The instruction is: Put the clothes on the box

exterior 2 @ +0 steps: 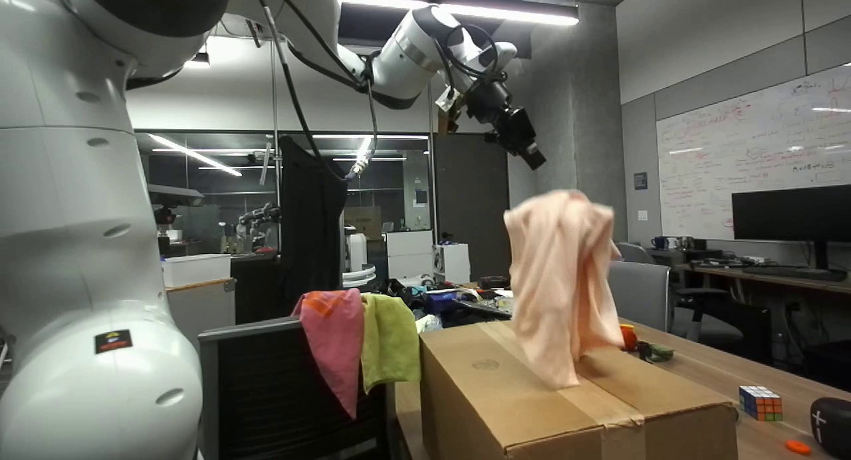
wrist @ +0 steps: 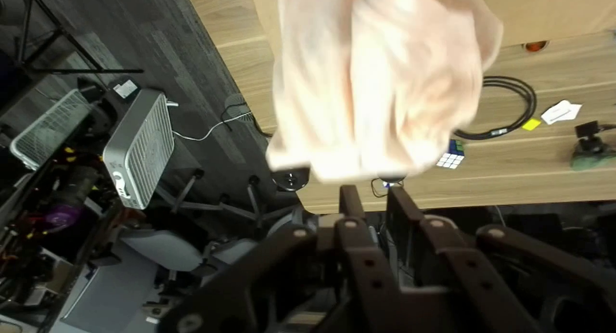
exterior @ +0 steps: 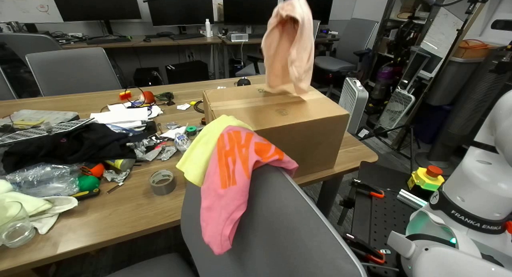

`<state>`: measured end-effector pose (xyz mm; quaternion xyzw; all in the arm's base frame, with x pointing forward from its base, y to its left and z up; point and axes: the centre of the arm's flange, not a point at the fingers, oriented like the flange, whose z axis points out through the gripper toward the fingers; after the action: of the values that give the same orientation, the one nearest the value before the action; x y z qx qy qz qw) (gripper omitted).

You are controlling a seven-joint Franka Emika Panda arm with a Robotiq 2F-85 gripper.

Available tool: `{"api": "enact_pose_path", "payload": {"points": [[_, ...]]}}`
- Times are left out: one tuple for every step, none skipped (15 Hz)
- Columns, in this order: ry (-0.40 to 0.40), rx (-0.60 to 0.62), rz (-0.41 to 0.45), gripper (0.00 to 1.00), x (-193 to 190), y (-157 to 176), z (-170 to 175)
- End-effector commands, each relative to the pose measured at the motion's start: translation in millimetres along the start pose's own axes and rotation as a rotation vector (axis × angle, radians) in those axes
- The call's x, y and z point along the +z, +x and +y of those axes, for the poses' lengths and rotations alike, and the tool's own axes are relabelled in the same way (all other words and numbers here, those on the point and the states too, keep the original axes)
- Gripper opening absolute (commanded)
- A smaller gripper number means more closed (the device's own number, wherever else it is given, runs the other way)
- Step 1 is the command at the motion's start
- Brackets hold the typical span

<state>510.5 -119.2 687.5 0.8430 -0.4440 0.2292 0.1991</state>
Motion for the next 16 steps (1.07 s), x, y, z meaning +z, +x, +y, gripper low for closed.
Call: {"api": "enact_pose_path", "payload": {"points": [[-0.038,0.048,0.026,0.55,-4.2,11.2,-7.1],[-0.033,0.039,0.018,0.62,-3.0,8.8,-7.1],[-0.026,0.024,0.016,0.69,-1.9,3.7,-7.9],[-0.014,0.003,0.012,0.77,-2.0,-1.8,-9.1],[-0.002,-0.035,0.006,0.84,-3.5,-12.2,-11.7],[0.015,-0.088,-0.008,0.93,-4.7,-24.4,-15.6],[0.042,-0.154,-0.030,0.98,-7.1,-40.9,-21.2],[0.064,-0.203,-0.049,1.00,-8.3,-56.1,-26.8],[0.080,-0.251,-0.074,1.00,-10.9,-72.0,-31.9],[0.104,-0.296,-0.100,1.00,-13.2,-92.6,-37.3],[0.131,-0.338,-0.131,1.00,-15.8,-111.8,-41.5],[0.156,-0.380,-0.161,1.00,-18.5,-128.4,-44.6],[0.182,-0.422,-0.188,1.00,-21.4,-143.1,-45.5],[0.211,-0.464,-0.216,1.00,-24.6,-158.9,-45.5],[0.238,-0.506,-0.244,1.00,-28.4,-171.6,-44.8],[0.265,-0.550,-0.266,1.00,-31.3,-184.9,-43.6]]}}
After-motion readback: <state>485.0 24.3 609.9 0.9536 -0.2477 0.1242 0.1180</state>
